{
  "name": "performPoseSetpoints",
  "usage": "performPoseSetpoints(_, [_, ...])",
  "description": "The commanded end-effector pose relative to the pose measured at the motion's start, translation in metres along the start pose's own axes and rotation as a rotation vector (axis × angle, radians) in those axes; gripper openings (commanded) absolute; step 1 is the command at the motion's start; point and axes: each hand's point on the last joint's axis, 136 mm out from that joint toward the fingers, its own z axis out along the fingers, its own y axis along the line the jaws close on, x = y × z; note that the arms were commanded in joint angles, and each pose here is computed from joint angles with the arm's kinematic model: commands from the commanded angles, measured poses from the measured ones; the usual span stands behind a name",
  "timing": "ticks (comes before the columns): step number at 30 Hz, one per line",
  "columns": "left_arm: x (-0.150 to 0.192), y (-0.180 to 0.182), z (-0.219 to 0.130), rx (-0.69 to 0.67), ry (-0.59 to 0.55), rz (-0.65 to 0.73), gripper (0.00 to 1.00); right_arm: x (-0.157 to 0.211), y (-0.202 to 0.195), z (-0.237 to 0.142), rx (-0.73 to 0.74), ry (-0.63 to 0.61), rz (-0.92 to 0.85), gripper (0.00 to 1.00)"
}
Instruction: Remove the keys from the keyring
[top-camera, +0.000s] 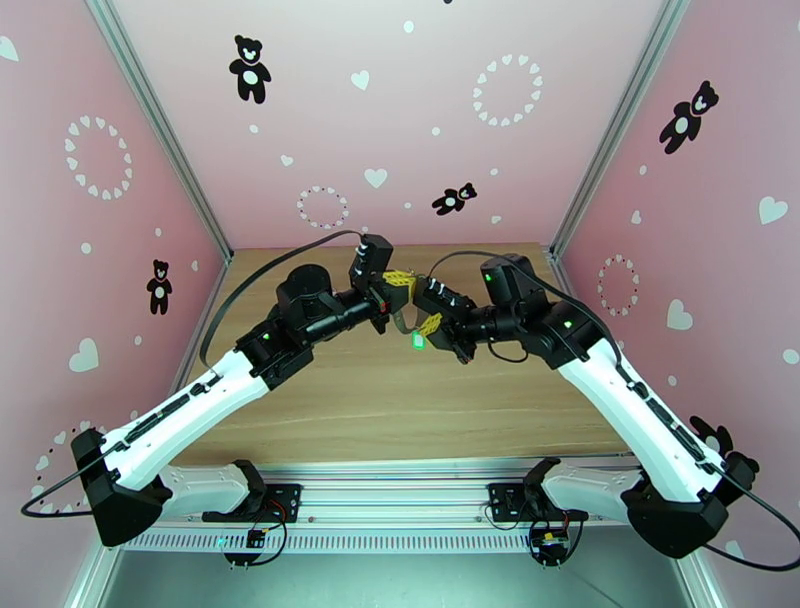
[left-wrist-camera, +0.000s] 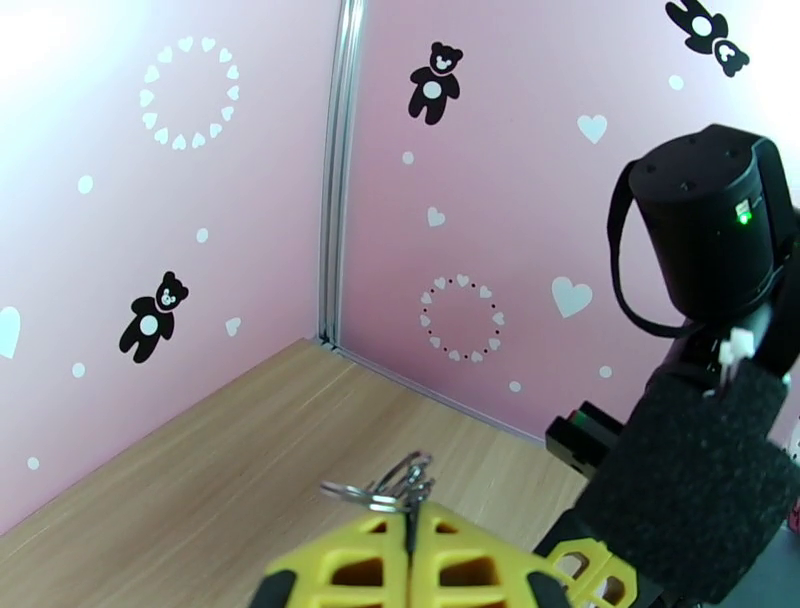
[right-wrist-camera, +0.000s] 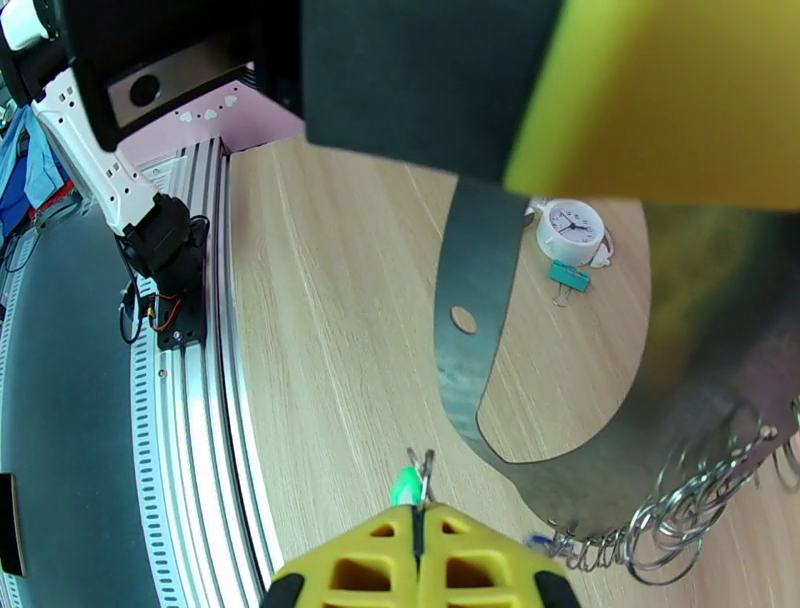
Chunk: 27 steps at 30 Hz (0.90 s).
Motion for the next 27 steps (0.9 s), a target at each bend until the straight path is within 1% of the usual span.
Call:
performPoseSetpoints(1, [-0.009,0.016,-0.008,-0.098,-0.018,-0.001,0.00,-0.023,0.005,-0.029,0.042,-0.106,0.018,0.00])
performPoseSetpoints(3, [-0.003,0.028,-0.011,-0.166,0.003,0.003,0.00,-0.027,0.006,-0.037,0.060,-0.152,0.060,0.00])
performPoseSetpoints(5, [0.006,0.040,-0.013,-0.230,0.031,0.001,0.00,-0.026,0.004,-0.044,0.085,-0.172,0.118,0.00])
performPoseSetpoints(7, [0.018,0.052,-0.016,-0.298,0.066,-0.007,0.00,-0.017,-0.003,-0.045,0.120,-0.191,0.216,0.00])
performPoseSetpoints(9, [0.030,0.060,-0.019,-0.339,0.082,-0.026,0.00,-0.003,-0.014,-0.039,0.150,-0.208,0.347,0.00])
performPoseSetpoints(13, [0.055,0.070,-0.026,-0.390,0.107,-0.087,0.00,0.040,-0.040,-0.007,0.193,-0.200,0.667,0.00])
performPoseSetpoints(16, [0.073,0.079,-0.034,-0.447,0.132,-0.129,0.00,0.080,-0.056,0.020,0.261,-0.168,0.845,0.00])
performPoseSetpoints(19, [0.088,0.083,-0.038,-0.465,0.132,-0.152,0.00,0.113,-0.066,0.040,0.304,-0.172,0.948,0.00])
performPoseSetpoints(21, [0.098,0.087,-0.038,-0.485,0.144,-0.175,0.00,0.127,-0.071,0.053,0.304,-0.183,1.004,0.00])
performPoseSetpoints(23, [0.110,0.093,-0.037,-0.520,0.169,-0.199,0.00,0.142,-0.075,0.067,0.295,-0.158,1.055,0.00])
performPoseSetpoints(25, [0.121,0.100,-0.035,-0.555,0.170,-0.249,0.00,0.154,-0.077,0.084,0.270,-0.102,1.088,0.00])
performPoseSetpoints(27, [0.128,0.103,-0.032,-0.552,0.161,-0.292,0.00,0.160,-0.082,0.094,0.259,-0.096,1.108,0.00])
